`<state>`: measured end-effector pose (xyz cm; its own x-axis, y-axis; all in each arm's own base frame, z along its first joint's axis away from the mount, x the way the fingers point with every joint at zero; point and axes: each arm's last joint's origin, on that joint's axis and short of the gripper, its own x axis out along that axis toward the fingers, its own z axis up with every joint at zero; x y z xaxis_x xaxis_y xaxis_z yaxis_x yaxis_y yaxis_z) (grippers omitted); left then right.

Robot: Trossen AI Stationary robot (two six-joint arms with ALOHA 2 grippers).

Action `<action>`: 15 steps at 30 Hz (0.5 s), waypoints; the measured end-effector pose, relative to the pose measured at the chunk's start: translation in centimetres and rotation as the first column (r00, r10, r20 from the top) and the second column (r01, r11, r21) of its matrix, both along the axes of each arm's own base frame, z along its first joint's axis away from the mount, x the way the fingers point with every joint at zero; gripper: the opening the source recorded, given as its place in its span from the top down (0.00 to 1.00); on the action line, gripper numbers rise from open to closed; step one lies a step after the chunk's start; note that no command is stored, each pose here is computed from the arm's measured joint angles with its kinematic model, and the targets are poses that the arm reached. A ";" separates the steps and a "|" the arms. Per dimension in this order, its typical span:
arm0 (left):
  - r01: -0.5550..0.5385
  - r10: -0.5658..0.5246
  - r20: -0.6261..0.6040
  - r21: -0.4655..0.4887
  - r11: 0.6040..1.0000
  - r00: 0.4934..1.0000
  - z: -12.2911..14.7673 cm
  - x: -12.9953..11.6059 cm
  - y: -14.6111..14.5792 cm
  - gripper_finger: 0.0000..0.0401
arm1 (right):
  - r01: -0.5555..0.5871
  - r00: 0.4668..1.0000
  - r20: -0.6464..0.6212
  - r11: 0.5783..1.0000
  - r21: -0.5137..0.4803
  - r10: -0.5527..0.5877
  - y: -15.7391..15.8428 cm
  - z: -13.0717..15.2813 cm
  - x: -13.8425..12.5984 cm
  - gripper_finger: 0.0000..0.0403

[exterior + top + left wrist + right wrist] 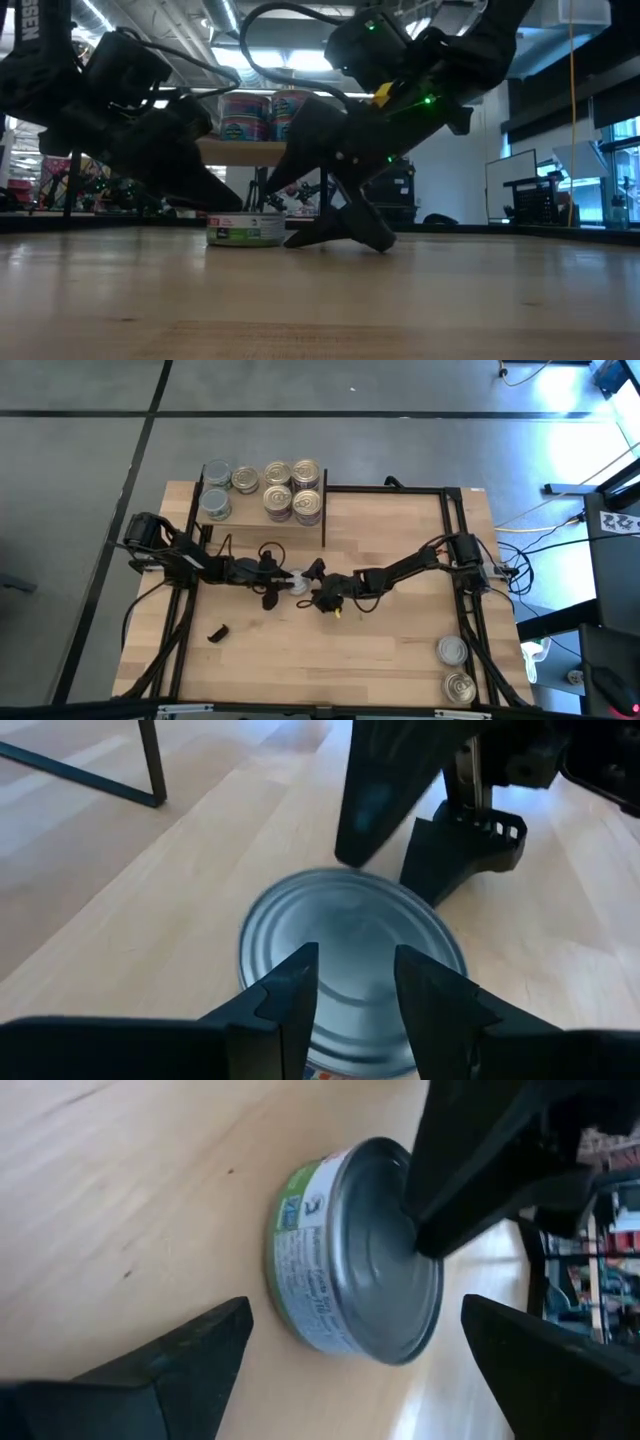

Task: Stack canned seafood by type on shelf
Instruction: Put the green tuna can on the shelf

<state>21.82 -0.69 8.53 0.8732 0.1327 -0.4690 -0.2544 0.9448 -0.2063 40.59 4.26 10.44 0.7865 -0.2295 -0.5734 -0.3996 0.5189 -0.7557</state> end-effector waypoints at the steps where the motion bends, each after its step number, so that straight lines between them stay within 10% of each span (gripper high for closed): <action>1: -0.002 0.002 0.003 -0.001 1.000 1.000 -0.1 0.0 0.0 0.67 | -0.004 1.000 -0.011 1.000 -0.004 0.004 -0.2 0.0 0.1 0.09; 15: -0.052 0.052 0.081 -0.014 0.999 0.995 -1.1 0.4 0.2 0.67 | 0.004 0.995 -0.100 0.999 -0.050 -0.009 -0.3 -0.7 2.6 0.09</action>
<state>22.18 -0.52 7.47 0.9004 0.1739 -0.3988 -0.2851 0.9282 -0.2390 43.23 3.94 9.70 0.7240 -0.2643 -0.6372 -0.4714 0.4848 -0.7367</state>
